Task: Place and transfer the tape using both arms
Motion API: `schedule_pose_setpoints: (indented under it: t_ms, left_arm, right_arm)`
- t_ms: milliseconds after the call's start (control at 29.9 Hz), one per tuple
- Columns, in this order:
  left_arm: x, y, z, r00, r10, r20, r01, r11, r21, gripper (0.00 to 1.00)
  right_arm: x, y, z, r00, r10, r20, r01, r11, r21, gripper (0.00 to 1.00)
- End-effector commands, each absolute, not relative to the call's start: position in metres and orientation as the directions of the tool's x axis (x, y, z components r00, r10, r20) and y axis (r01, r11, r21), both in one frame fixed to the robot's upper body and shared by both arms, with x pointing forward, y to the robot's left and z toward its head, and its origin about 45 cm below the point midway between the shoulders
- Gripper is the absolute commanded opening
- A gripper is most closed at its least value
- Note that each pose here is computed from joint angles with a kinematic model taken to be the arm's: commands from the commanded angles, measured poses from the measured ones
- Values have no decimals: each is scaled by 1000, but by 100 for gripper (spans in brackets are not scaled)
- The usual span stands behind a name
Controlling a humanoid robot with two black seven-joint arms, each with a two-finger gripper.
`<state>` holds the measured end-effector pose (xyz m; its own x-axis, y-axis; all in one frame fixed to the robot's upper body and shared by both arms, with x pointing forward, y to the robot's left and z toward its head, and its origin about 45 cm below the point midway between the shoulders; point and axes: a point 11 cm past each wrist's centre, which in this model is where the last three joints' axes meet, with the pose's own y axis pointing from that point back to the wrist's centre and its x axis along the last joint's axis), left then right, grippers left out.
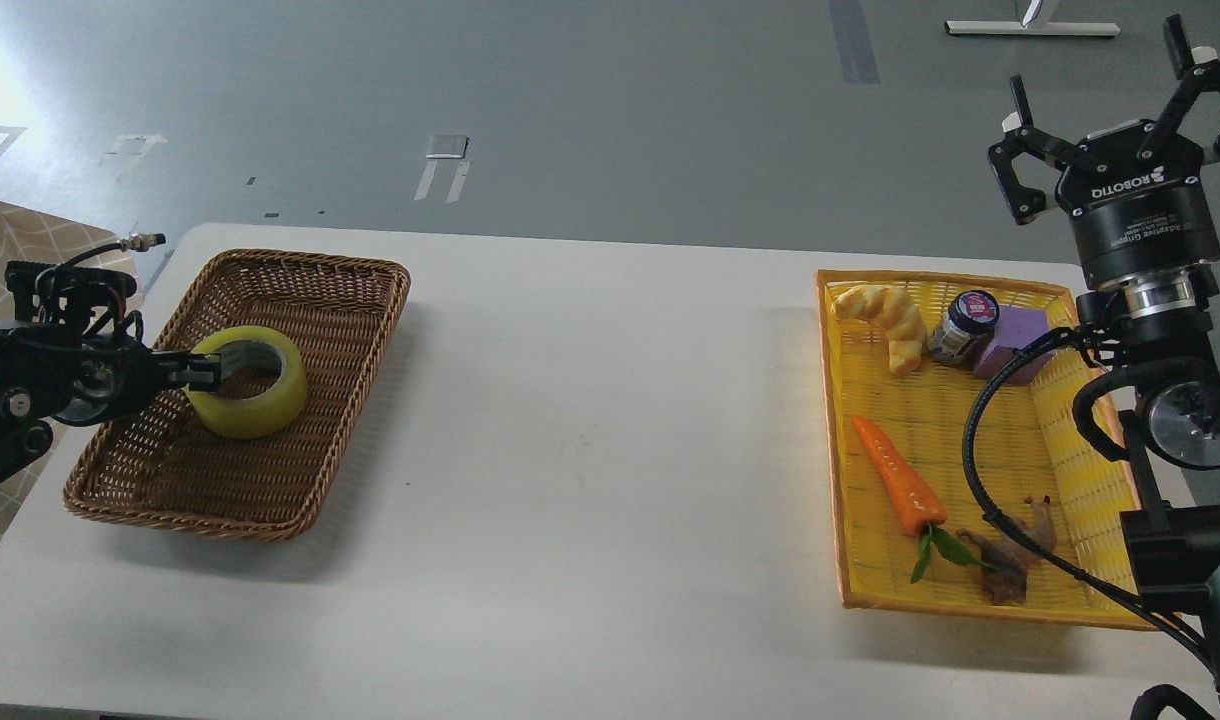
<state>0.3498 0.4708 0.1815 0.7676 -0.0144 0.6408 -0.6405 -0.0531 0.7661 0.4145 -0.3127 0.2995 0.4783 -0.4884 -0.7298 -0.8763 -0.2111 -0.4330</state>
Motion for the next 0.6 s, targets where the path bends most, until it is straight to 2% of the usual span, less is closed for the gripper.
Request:
schedule_pose_setpoints:
  t_ms: [0,134,268,569]
  left_arm:
    - [352,468,187,759,11,651,-651,-33,759,62]
    - [356,464,193,748,38,662,-662,-14,749,65]
    - [373,448,219,705,41,708,-709,36,704,69]
    - [420,383,320,566,314,762,-821,290,491,80]
  right_arm:
    - [414,-313,300,479,-488,-729,-876,-211,-434,100]
    - [414,-313,300,479,-488,-729,-876,-211,-434,100]
    - [414,-312,300,481,-488,-728,-875,-212,-435,100]
    - [414,-313,301,480,-489,-728,-875,-211,-436,100]
